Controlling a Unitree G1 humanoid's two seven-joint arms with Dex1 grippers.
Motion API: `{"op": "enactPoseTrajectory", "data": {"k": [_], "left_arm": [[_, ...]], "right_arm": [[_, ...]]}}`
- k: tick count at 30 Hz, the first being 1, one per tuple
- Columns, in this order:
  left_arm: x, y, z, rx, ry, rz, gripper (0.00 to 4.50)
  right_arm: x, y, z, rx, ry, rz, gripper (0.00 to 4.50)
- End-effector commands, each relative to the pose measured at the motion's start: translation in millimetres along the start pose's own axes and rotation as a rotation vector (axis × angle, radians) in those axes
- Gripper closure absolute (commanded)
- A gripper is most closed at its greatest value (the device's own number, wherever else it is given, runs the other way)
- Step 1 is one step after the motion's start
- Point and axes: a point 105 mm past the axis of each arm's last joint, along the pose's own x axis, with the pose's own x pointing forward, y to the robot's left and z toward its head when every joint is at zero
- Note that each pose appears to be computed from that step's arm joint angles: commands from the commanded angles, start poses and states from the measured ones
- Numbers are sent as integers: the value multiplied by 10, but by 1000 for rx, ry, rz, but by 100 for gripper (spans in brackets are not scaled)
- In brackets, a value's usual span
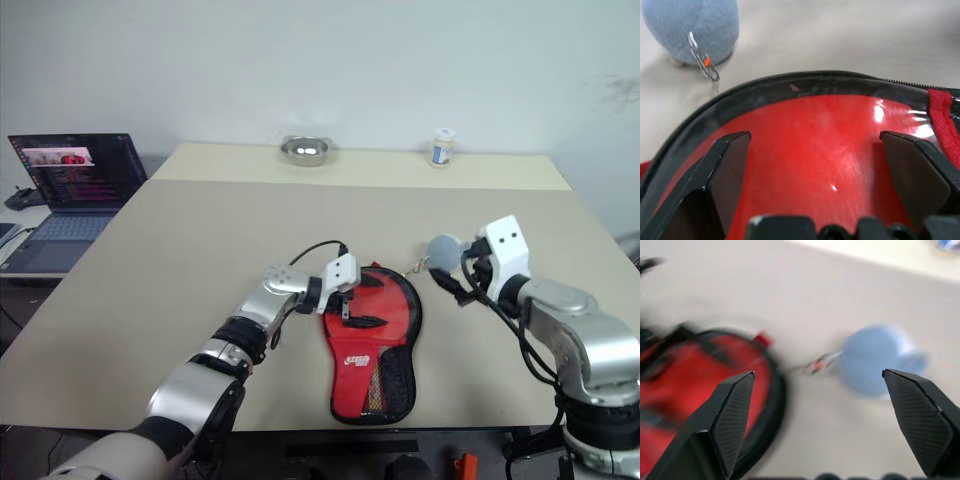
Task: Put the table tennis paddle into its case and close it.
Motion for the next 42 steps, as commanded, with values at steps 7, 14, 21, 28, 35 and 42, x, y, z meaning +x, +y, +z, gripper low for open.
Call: {"op": "enactPoseTrajectory", "data": {"k": [7,14,21,28,35,42], "left_arm": [[71,-141,-172,-24,49,-37,2],[41,-165,-222,-30,59,-31,2],[55,-194,-284,-36,82,-32,0],[112,-257,-325,-78,79,-53,0],[196,-354,-396,-152,69,-72,0],[351,-451,-374,-177,54,-102,0]], "right_arm": [[419,-616,-23,91,-41,-137,0],[700,-564,-198,192,-7,-99,0],[799,-524,-287,250,15,-108,68],[775,-491,-236,234,6,-100,286],[449,-507,-232,72,79,-106,448],[-231,-300,-502,-143,292,2,448]]}}
